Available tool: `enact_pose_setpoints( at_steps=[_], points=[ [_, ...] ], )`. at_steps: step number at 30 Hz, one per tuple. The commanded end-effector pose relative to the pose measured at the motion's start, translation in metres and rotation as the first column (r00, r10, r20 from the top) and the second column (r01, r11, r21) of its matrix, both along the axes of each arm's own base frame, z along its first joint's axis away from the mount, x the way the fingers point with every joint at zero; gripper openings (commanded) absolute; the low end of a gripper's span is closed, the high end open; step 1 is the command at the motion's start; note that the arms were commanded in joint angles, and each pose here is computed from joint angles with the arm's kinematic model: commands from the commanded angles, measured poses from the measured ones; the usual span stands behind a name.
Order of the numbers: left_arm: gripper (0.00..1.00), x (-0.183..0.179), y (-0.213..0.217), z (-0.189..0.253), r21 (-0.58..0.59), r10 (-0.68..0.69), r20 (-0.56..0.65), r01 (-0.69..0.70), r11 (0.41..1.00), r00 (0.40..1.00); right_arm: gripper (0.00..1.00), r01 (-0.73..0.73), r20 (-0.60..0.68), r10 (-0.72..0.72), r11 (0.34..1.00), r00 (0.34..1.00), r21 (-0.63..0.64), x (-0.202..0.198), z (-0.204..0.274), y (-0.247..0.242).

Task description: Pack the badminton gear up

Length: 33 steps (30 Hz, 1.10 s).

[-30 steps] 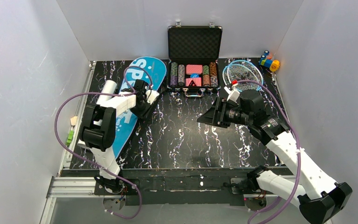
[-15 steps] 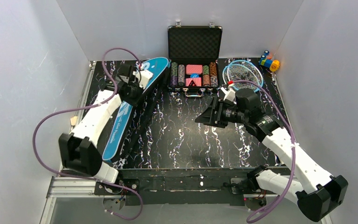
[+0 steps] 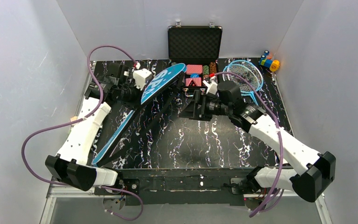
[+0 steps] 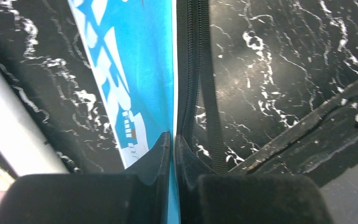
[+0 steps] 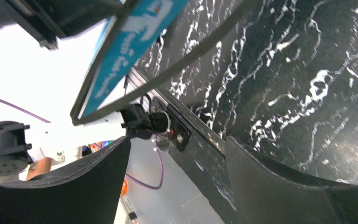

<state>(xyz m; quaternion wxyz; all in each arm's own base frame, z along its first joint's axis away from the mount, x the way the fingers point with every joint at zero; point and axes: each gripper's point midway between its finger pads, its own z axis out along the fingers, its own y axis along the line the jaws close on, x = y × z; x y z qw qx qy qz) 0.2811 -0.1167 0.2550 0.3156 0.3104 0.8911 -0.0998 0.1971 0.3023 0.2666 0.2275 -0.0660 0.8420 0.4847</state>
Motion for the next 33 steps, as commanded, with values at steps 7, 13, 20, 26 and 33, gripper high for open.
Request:
enact_pose_setpoints(
  at_steps=[7,13,20,26,33],
  points=[
    [0.00,-0.031,-0.032,-0.008,-0.125,-0.094,-0.072,0.085,0.989,0.993,0.74,0.086,0.003,-0.086,0.995,0.996,0.051,0.065,0.000,0.065],
    [0.00,-0.036,-0.030,-0.014,-0.118,-0.103,-0.076,0.093,0.989,0.992,0.65,0.134,-0.023,-0.133,0.989,0.991,0.057,0.097,-0.014,0.090],
    [0.00,-0.038,-0.030,-0.017,-0.116,-0.111,-0.080,0.101,0.988,0.991,0.63,0.173,-0.057,-0.169,0.982,0.984,0.069,0.111,-0.032,0.100],
    [0.00,-0.038,-0.031,-0.015,-0.119,-0.117,-0.074,0.107,0.987,0.990,0.62,0.188,-0.051,-0.184,0.979,0.982,0.074,0.121,-0.035,0.106],
    [0.00,-0.040,-0.031,-0.015,-0.122,-0.123,-0.079,0.113,0.986,0.989,0.60,0.203,-0.063,-0.198,0.977,0.978,0.073,0.126,-0.042,0.109]
  ],
)
